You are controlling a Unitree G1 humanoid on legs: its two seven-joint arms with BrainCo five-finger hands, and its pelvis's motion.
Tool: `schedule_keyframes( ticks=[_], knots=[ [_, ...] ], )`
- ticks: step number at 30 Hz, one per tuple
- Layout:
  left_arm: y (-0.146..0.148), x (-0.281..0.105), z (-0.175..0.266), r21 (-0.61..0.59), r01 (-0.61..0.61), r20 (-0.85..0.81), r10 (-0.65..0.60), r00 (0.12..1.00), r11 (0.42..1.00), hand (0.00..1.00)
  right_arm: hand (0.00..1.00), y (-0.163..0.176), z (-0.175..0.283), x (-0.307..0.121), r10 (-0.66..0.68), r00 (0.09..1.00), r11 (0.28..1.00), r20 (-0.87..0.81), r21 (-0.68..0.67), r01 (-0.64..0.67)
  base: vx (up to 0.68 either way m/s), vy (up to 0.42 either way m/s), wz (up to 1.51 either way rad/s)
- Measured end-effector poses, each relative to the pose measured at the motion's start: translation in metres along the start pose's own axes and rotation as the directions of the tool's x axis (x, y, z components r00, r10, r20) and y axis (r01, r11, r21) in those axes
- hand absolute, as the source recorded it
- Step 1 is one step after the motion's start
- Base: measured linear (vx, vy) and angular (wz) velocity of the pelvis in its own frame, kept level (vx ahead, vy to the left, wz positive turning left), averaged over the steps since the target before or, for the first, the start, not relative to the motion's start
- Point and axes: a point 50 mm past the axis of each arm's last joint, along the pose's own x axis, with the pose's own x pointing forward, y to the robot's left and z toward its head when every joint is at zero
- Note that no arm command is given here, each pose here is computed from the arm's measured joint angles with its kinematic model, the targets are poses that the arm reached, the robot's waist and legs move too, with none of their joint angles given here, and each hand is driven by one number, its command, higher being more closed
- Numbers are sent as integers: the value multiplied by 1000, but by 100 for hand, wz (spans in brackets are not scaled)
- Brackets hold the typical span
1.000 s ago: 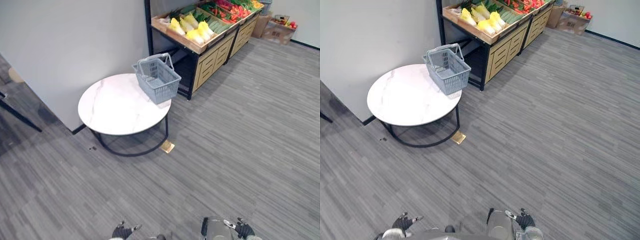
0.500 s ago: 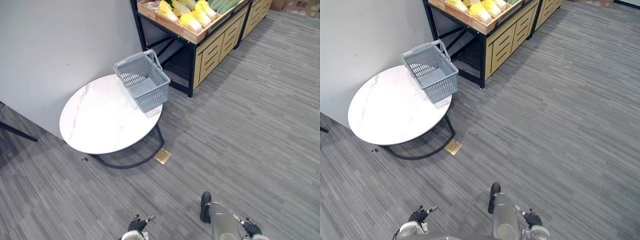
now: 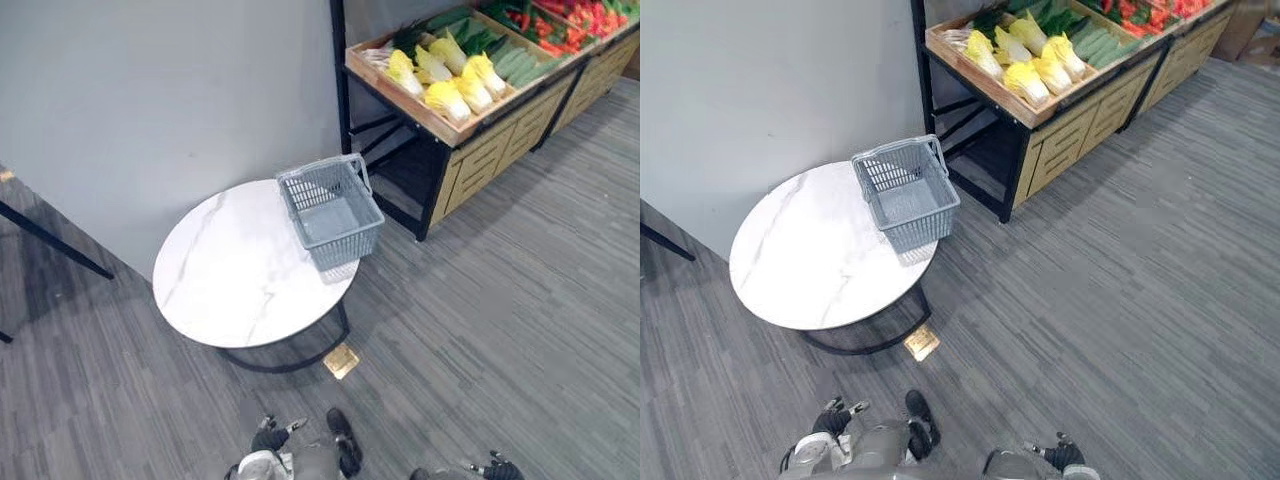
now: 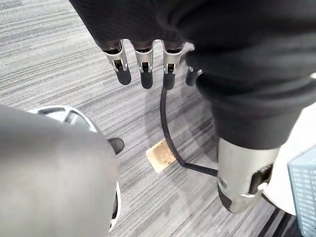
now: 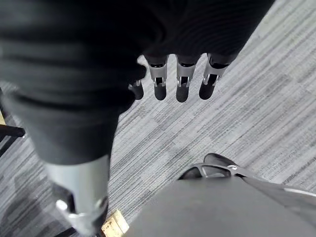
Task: Pick vegetable in the basket
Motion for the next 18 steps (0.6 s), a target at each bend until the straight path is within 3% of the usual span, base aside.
schedule_keyframes(
  ticks=[6,10,18],
  knots=[
    [7,-1,-8,3,-21,-42,21,999,1000,0,0,5,11,2,22,999,999,29,-39,-20,282,103,30],
    [19,-1,-15,97,-23,-68,29,997,995,0,0,6,0,0,23,1000,999,6,-29,-23,277,34,67],
    [27,-3,-21,135,-40,-92,53,994,990,0,0,6,0,0,10,1000,1000,3,-6,-10,268,-178,72]
  ],
)
